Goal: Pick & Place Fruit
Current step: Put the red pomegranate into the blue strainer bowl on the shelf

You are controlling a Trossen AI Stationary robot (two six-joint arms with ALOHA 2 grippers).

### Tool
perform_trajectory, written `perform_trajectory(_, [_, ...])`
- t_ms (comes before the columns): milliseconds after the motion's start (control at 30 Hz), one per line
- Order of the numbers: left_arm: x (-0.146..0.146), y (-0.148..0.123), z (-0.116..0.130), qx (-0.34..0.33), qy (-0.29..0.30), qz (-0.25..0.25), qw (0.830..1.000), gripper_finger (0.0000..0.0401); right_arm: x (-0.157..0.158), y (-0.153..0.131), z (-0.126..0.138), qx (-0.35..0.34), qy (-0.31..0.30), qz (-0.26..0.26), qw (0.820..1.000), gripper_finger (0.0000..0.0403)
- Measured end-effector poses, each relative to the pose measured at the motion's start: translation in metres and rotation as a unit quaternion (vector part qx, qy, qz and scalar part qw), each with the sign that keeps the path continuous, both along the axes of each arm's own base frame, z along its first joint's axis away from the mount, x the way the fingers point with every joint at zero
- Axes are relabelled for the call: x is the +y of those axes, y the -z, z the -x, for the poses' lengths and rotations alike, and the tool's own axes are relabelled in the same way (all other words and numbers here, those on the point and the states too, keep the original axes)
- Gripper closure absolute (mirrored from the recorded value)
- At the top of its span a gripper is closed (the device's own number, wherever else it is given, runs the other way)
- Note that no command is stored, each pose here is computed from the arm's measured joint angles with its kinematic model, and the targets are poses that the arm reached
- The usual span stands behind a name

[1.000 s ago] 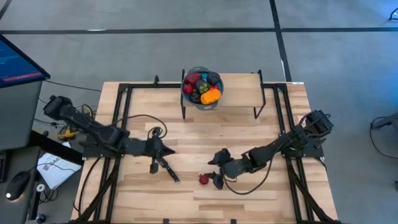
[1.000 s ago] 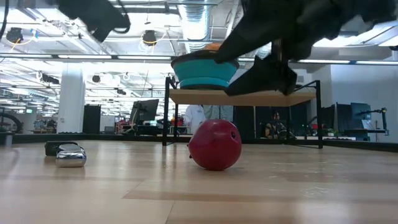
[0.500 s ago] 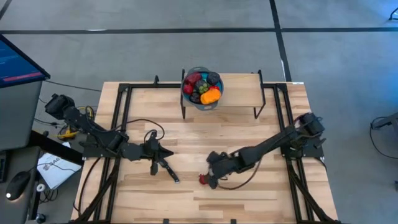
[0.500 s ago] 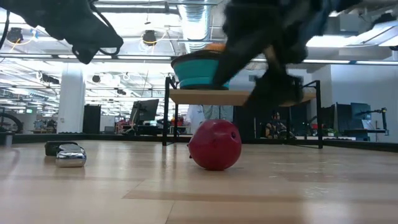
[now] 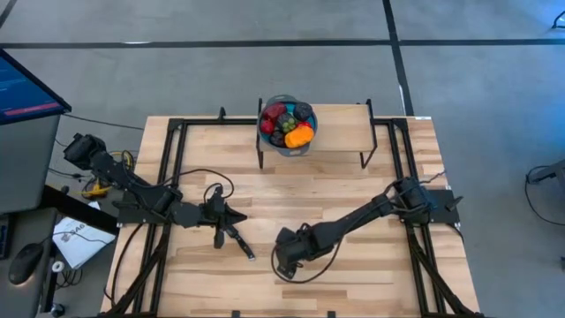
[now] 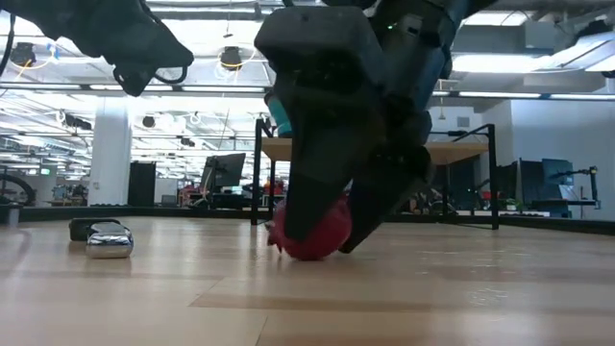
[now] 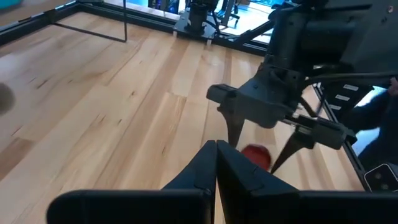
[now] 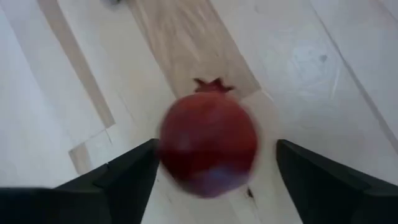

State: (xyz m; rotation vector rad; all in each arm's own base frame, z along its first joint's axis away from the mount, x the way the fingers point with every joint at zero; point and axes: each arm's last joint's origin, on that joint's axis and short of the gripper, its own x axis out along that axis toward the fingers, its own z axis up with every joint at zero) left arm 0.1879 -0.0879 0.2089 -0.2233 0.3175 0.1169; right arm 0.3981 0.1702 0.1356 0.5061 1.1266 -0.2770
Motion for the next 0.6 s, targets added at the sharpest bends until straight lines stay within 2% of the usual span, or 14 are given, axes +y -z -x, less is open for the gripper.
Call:
perform_trajectory(267, [0.002, 0.008, 0.003, -0.001, -0.002, 0.004, 1.000, 0.0397, 0.002, -0.002, 0.001, -0.010, -0.004, 0.026, 1.000, 0.0164])
perform_trajectory(467, [0.001, 0.012, 0.005, -0.004, -0.003, 0.016, 1.000, 0.0397, 0.012, 0.001, 0.001, -0.055, -0.056, 0.075, 0.994, 0.0228])
perform_trajectory(600, [-0.005, 0.006, 0.005, -0.033, 0.019, 0.013, 0.999, 0.0397, 0.023, 0.007, 0.008, -0.095, -0.070, 0.108, 0.987, 0.0237])
